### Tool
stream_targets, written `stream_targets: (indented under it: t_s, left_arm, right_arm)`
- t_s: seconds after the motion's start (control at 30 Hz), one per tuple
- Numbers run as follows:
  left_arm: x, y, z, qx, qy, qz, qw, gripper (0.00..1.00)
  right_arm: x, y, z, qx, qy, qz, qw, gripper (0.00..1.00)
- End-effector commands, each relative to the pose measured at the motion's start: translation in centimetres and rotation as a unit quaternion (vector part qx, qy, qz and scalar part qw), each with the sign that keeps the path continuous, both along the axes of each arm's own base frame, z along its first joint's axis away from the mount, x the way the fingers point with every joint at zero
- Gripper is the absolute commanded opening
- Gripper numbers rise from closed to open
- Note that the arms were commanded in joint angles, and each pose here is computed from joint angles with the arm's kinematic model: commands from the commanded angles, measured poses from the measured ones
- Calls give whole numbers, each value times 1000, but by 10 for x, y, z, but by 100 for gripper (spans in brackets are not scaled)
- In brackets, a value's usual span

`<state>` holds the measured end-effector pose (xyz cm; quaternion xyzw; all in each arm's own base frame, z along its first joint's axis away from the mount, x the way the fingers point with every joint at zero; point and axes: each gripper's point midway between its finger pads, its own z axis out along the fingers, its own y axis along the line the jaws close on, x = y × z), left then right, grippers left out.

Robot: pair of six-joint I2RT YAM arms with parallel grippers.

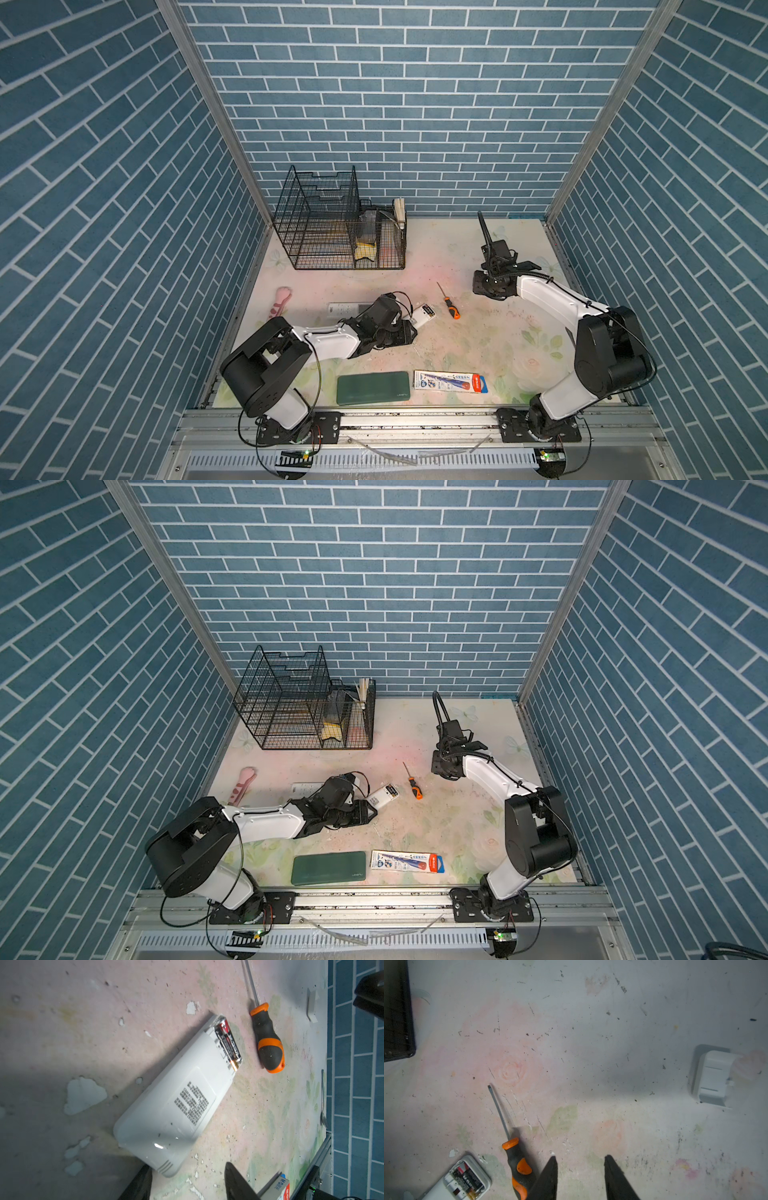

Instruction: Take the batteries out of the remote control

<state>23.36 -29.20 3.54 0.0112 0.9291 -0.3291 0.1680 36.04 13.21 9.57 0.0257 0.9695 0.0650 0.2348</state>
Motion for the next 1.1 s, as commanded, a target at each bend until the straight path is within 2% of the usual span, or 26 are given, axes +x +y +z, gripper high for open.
stream_targets:
  t_s: [0.0,0.23,0.4,0.73,1.07]
  left_arm:
    - [-5,-1,4,9,10,-6,1000,57]
    - [-12,23,26,67,-13,-21,997,60]
    - [0,22,52,77,-48,-31,995,61]
    - [24,18,64,65,-75,-40,994,63]
    - [31,21,62,47,-72,-26,996,62]
  right_arm:
    - [-17,2,2,3,10,3,1000,39]
    - [-47,13,6,-12,32,37,999,39]
    - [-66,27,2,-19,44,60,997,39]
    - [-81,55,-24,-16,76,107,991,42]
    - [-72,76,-41,10,87,117,989,44]
